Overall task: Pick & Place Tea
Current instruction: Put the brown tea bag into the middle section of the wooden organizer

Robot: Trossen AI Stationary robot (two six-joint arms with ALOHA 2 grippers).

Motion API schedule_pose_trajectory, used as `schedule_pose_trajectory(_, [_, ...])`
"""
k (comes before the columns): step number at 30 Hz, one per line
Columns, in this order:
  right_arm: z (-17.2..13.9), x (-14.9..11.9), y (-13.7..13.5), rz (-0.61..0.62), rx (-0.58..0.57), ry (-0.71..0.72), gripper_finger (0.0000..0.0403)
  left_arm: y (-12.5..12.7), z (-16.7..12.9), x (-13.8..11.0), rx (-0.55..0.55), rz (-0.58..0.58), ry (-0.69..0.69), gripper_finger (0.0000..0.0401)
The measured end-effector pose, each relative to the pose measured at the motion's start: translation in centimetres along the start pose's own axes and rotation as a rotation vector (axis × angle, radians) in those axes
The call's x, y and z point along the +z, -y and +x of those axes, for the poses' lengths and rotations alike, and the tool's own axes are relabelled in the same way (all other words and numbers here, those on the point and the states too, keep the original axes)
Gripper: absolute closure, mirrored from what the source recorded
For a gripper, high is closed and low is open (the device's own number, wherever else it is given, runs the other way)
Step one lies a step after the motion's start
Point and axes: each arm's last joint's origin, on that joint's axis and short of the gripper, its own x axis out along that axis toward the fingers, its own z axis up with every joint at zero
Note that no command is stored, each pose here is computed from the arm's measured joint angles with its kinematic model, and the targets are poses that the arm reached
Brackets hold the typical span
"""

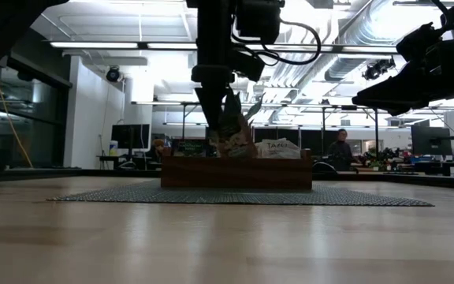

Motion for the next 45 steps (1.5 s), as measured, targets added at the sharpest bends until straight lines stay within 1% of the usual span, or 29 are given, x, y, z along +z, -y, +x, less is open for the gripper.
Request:
schedule_pose_trajectory(10, [0.0, 0.0, 0.0, 0.0, 0.0, 0.0, 0.0248, 0.01, 0.0, -0.1, -0.002, 0.002, -0.01, 0.0401])
schedule_pose_trajectory(16, [0.0, 0.0, 0.0, 0.0, 0.0, 0.0, 0.0246, -0.19, 0.06, -0.42, -0.003, -0.012, -0.042, 0.0401])
schedule_pose_trajectory(23, [0.0, 0.0, 0.0, 0.0, 0.0, 0.0, 0.0247, -0.16, 0.06, -0.43, -0.015, -0.013, -0.042, 0.0401])
schedule_pose_trajectory(26, [0.0, 0.01, 0.0, 0.0, 0.0, 0.0, 0.0246, -0.08, 0.05, -0.45, -0.043, -0.013, -0.043, 0.0401])
schedule_pose_trajectory(31, [0.0, 0.0, 0.0, 0.0, 0.0, 0.0, 0.0242, -0.07, 0.06, -0.22, -0.044, -0.008, -0.019, 0.04])
schedule_pose_trajectory(45, [0.0, 0.0, 0.0, 0.0, 0.0, 0.0, 0.0244, -0.05, 0.06, -0.18, -0.054, 0.003, -0.015, 0.04])
